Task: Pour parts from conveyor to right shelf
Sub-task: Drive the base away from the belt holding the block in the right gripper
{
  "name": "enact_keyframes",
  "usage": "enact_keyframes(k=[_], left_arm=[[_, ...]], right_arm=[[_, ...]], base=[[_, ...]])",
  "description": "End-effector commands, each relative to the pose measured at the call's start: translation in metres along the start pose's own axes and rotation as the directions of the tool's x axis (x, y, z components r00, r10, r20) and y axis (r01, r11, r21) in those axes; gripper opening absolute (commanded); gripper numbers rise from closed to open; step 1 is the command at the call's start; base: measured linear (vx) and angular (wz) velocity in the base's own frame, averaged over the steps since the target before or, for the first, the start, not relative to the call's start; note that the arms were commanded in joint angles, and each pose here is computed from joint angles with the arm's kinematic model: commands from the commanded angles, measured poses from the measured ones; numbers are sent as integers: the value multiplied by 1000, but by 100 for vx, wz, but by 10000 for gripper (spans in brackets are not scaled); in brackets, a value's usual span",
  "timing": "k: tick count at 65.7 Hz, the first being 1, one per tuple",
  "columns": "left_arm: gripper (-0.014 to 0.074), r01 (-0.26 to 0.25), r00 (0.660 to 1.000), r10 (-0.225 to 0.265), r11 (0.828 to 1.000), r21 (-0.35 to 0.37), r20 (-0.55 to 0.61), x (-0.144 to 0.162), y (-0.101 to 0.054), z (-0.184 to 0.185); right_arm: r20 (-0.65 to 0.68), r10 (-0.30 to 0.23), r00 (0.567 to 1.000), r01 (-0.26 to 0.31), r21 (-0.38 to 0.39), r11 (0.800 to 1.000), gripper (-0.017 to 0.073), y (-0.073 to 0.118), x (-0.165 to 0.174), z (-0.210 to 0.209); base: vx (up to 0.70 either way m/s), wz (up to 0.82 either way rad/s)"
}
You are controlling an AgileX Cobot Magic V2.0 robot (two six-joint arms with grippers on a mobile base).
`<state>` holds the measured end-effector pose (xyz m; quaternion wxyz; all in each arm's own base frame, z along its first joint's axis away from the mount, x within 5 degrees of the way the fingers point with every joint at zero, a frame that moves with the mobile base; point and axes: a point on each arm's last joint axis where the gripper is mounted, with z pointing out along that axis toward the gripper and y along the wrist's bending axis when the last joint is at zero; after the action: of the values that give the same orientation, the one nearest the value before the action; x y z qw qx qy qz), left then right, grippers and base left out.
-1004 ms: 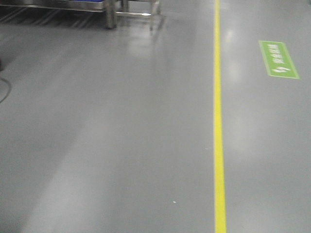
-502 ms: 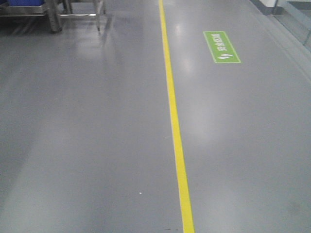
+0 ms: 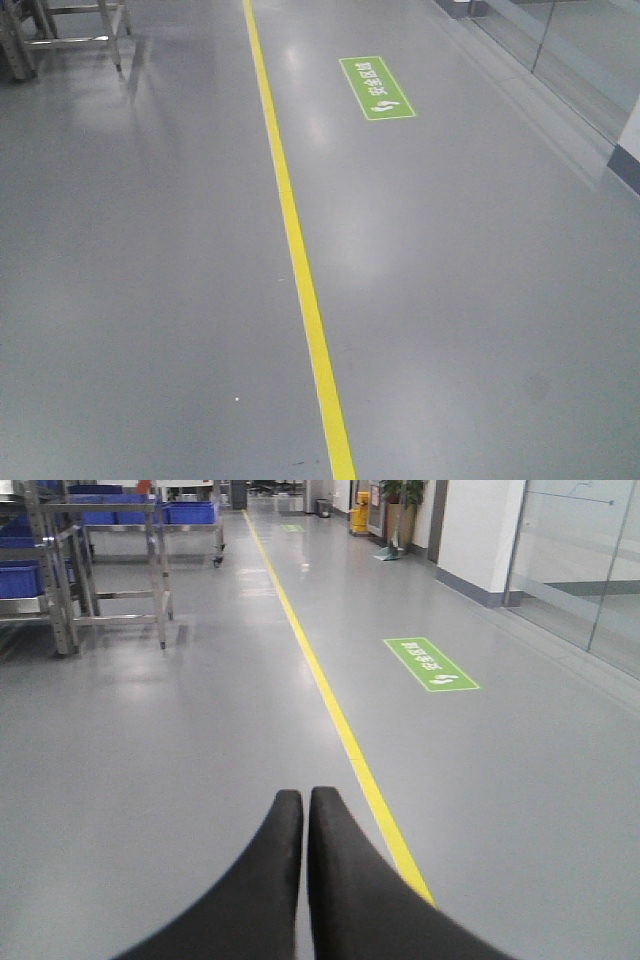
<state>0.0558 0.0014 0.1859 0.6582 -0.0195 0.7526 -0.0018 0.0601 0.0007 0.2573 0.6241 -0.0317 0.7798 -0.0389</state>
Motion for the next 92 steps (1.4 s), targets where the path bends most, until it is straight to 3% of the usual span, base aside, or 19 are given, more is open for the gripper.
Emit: enact_keyframes(k=[1,54,92], left_arm=[[-6,15,994,-16,1000,11,108,-14,-1,-3],[-6,15,994,-16,1000,11,108,-14,-1,-3],[-6,15,994,-16,1000,11,108,-14,-1,-3]], right_arm=[[92,-5,996,3,25,1000,-5,-3,-16,-2],[92,-5,996,3,25,1000,-5,-3,-16,-2],[90,-5,996,3,24,1000,-5,-3,-15,-2]], base=[[-1,-23],[6,-10],[41,8]])
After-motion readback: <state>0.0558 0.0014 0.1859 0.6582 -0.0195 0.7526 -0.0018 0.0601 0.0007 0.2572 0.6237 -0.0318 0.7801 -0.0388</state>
